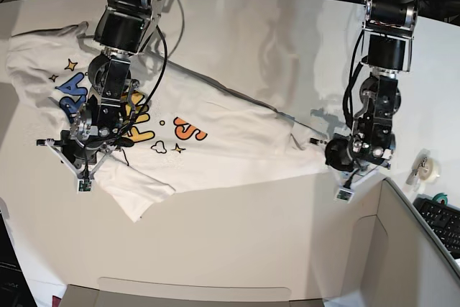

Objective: Layout the t-shirt on the table in an organized manner, then fold the t-shirt properly
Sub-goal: 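Grasp the shirt edges and pull them apart to widen the shirt, then pull the shirt hem with the left gripper to straighten the body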

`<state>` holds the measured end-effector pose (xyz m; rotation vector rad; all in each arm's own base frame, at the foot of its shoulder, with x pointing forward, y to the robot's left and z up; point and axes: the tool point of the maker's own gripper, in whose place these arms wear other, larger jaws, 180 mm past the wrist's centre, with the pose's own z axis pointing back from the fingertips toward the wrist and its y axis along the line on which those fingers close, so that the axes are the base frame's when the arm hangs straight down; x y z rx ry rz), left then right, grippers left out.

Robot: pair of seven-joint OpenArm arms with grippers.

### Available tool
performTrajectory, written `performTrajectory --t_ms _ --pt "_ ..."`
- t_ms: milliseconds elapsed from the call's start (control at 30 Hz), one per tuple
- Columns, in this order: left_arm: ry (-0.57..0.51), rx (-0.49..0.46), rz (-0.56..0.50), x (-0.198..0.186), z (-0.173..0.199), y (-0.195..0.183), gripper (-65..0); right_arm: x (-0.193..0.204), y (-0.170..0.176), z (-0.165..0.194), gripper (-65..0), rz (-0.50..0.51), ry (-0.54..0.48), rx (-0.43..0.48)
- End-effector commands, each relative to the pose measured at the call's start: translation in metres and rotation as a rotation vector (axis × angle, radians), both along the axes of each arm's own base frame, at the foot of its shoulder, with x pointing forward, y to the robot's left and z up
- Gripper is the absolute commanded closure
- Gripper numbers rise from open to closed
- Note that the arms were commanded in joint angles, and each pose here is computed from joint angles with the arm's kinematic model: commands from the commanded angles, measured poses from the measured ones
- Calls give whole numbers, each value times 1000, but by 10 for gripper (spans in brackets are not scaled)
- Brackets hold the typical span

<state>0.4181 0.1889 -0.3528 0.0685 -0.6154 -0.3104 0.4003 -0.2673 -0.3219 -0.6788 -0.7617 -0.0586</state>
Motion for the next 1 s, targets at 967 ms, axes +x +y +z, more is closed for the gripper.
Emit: performTrajectory --t_ms 967 --pt "-30 -138 -128 -64 24 -93 -238 -7 83 -26 -25 228 49 -25"
